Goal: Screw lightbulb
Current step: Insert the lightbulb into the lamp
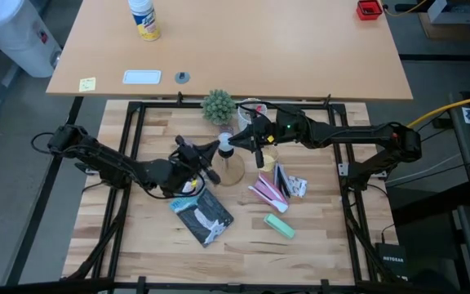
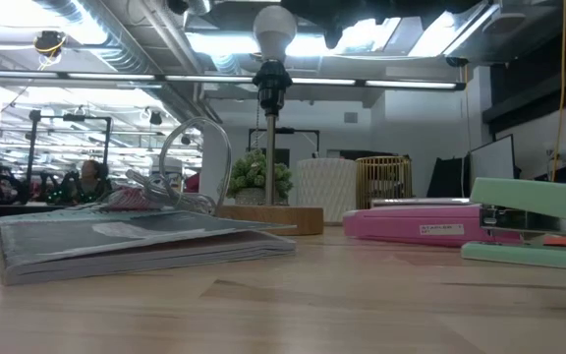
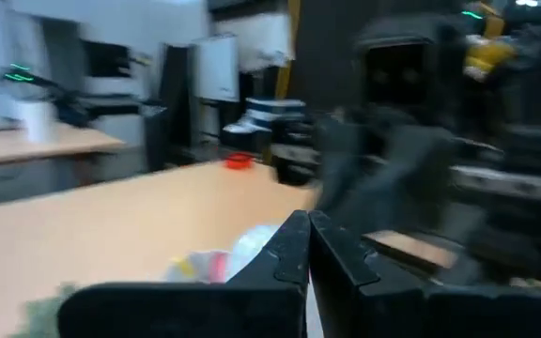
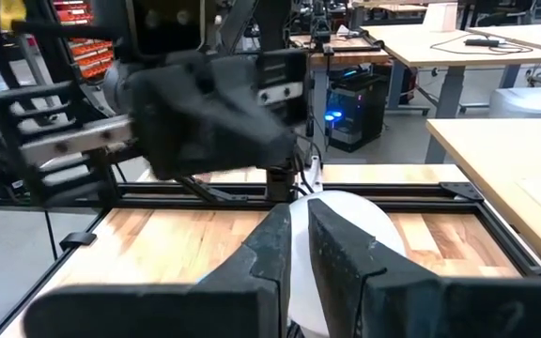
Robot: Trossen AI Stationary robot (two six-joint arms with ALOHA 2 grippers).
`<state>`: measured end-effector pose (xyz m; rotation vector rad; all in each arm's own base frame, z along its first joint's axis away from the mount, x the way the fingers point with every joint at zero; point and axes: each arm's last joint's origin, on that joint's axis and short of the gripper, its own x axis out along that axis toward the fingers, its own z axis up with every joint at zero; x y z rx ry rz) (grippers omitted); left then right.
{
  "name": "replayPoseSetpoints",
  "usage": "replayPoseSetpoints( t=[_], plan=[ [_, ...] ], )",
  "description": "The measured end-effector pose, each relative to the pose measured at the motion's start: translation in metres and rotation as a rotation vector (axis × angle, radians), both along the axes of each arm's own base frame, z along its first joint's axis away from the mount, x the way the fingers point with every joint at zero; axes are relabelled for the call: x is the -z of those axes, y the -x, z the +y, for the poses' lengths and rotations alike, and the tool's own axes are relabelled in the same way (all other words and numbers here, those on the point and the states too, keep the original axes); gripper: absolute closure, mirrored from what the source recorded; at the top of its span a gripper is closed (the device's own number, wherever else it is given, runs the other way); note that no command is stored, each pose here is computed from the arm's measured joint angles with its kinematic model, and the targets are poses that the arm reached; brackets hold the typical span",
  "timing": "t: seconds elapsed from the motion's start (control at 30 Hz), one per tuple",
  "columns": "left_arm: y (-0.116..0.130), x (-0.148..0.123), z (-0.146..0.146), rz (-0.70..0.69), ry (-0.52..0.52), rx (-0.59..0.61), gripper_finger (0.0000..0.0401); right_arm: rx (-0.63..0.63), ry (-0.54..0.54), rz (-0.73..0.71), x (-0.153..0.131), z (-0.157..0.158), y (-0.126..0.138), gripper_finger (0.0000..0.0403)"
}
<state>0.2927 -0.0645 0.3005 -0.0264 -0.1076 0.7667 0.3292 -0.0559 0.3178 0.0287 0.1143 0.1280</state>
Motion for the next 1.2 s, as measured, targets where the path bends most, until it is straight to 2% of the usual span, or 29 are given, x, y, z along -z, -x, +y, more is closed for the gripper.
replayPoseSetpoints(
  t=[0.13,0.5,1.2],
  plan=[
    [-0.002,0.005,-0.001,0.007,0.028,0.059,0.04,0.001,0.001,-0.006,0.0,0.0,0.0,0.0359],
    [-0.005,0.015,0.01,0.039,0.088,0.032,0.04,0.01,0.003,-0.01,-0.001,-0.001,0.0,0.0359],
    [-0.005,0.015,0.01,0.041,0.085,0.027,0.04,-0.001,0.005,-0.024,-0.002,0.0,0.0,0.0359]
  ],
)
